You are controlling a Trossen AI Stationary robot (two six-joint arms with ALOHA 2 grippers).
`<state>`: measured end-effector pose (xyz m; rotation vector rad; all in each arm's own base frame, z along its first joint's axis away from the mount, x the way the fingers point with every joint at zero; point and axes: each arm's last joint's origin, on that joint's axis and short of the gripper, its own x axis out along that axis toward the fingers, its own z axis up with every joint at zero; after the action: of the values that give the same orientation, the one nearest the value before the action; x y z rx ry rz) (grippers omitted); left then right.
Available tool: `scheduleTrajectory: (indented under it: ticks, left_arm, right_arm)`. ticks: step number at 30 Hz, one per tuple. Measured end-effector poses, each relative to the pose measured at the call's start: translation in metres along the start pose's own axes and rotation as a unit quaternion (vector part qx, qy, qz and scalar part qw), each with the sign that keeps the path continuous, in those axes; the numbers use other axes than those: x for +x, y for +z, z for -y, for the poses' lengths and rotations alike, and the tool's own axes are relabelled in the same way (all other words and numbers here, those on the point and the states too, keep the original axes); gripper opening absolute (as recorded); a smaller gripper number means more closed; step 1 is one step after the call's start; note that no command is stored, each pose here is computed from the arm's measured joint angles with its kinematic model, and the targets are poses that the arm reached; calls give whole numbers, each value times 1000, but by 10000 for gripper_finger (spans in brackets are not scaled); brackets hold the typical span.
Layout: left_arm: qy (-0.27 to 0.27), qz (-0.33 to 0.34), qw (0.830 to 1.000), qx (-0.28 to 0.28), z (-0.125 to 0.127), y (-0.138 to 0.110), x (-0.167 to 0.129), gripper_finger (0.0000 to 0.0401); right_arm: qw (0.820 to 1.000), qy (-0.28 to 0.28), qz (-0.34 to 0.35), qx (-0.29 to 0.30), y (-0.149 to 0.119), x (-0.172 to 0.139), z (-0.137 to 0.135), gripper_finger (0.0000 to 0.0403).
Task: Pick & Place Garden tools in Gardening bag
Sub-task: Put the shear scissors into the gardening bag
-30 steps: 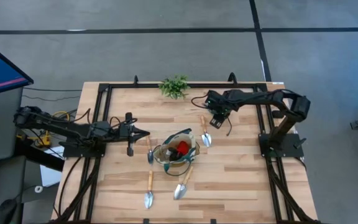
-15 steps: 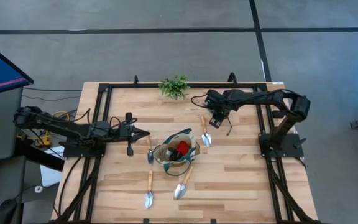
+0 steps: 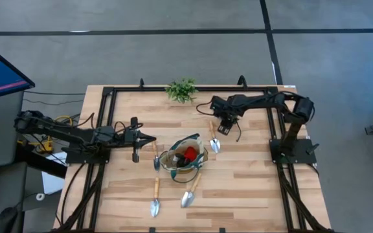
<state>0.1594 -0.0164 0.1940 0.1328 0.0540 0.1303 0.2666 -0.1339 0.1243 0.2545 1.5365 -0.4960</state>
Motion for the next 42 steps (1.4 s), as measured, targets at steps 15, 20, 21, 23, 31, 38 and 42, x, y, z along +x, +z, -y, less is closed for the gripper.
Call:
scheduleTrajectory:
  ticks: [15, 20, 21, 23, 31, 38, 42]
  left_arm:
    - [0, 0, 1000, 0, 0, 0, 0, 2]
    - [0, 0, 1000, 0, 0, 0, 0, 2]
    - [0, 0, 1000, 0, 0, 0, 0, 2]
    - [0, 0, 1000, 0, 0, 0, 0, 2]
    - [0, 0, 1000, 0, 0, 0, 0, 2]
    - [1, 1, 1000, 0, 0, 0, 0, 2]
    - [0, 1, 1000, -1, 0, 0, 0, 2]
  right_arm:
    - [996, -35, 82, 9, -17, -58, 10, 46]
    - [992, -43, 121, 10, -26, -83, 11, 46]
    - [990, -49, 131, 10, -28, -88, 11, 46]
    - [988, -54, 146, 9, -34, -99, 11, 46]
    - [970, -61, 234, -6, -54, -138, -1, 46]
    - [938, -34, 343, -45, -64, -169, -22, 46]
    - [912, -16, 406, -56, -68, -186, -31, 46]
